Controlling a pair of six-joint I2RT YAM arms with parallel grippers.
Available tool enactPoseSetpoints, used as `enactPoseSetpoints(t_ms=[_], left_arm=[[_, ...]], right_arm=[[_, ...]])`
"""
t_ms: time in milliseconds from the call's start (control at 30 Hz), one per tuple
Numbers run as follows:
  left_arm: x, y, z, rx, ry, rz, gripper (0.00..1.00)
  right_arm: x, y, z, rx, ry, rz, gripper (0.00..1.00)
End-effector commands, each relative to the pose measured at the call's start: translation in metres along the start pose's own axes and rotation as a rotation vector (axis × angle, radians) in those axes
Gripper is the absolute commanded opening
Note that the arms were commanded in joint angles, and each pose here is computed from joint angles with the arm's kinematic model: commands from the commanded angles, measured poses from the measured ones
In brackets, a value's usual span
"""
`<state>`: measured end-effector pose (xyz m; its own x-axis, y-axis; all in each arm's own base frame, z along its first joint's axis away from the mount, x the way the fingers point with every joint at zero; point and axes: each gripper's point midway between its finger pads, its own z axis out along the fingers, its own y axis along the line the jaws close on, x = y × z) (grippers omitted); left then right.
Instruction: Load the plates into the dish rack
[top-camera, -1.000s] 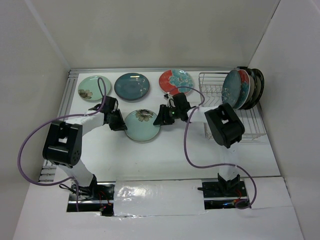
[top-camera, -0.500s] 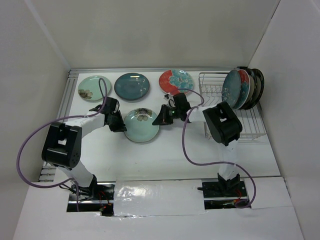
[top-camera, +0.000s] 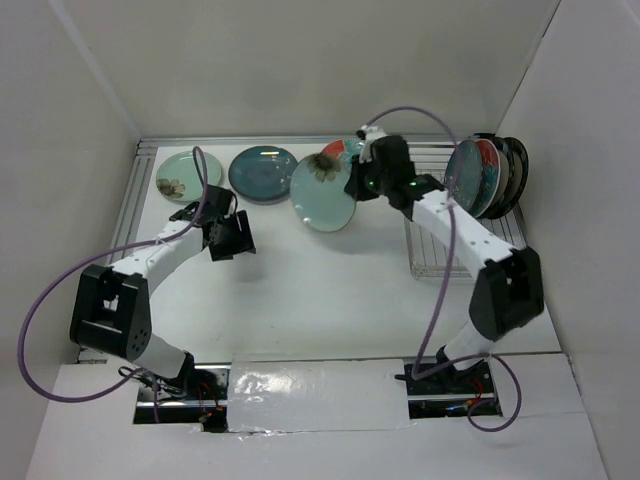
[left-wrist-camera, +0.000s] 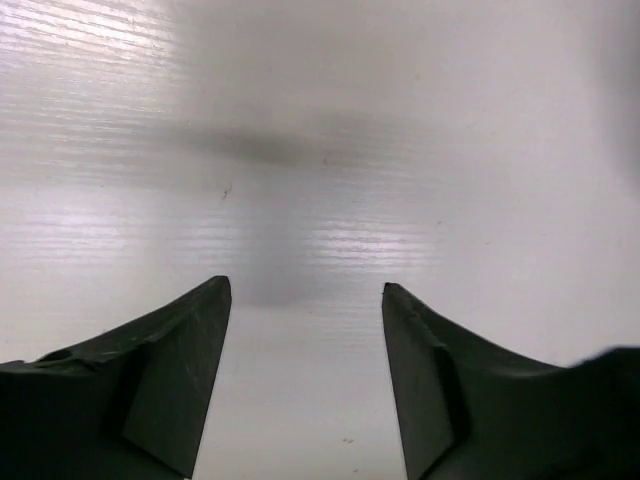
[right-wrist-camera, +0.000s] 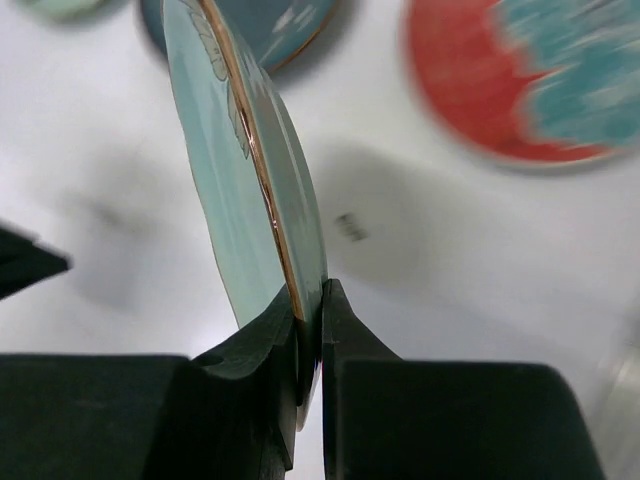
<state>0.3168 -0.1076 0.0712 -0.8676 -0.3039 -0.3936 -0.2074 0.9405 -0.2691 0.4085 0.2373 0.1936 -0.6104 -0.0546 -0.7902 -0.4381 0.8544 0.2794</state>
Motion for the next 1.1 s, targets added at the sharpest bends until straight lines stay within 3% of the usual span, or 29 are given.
enactPoseSetpoints(t_ms=[0, 67, 267, 433, 667, 1067], left_arm=[[-0.016, -0.005, -0.016, 0.008, -0.06, 0.021, 0.76], [-0.015, -0.006, -0.017, 0.022, -0.066, 0.022, 0.79], [-0.006, -0.013, -0.011, 0.053, -0.057, 0.049, 0.88], [0.001, -0.018, -0.007, 0.066, -0.038, 0.066, 0.92], [0.007, -0.027, -0.005, 0.098, -0.016, 0.083, 0.94], [0.007, -0.035, -0.006, 0.127, -0.02, 0.092, 0.94]], right_arm=[[-0.11, -0.032, -0.096, 0.242, -0.337, -0.12, 0.0], [-0.137, -0.058, -0.143, 0.392, -0.456, -0.13, 0.0], [-0.16, -0.131, -0.235, 0.751, -0.636, -0.196, 0.0], [-0.162, -0.176, -0.265, 0.911, -0.647, -0.248, 0.0], [-0.149, -0.224, -0.268, 1.005, -0.616, -0.226, 0.0], [-0.103, -0.279, -0.208, 0.991, -0.489, -0.149, 0.0]])
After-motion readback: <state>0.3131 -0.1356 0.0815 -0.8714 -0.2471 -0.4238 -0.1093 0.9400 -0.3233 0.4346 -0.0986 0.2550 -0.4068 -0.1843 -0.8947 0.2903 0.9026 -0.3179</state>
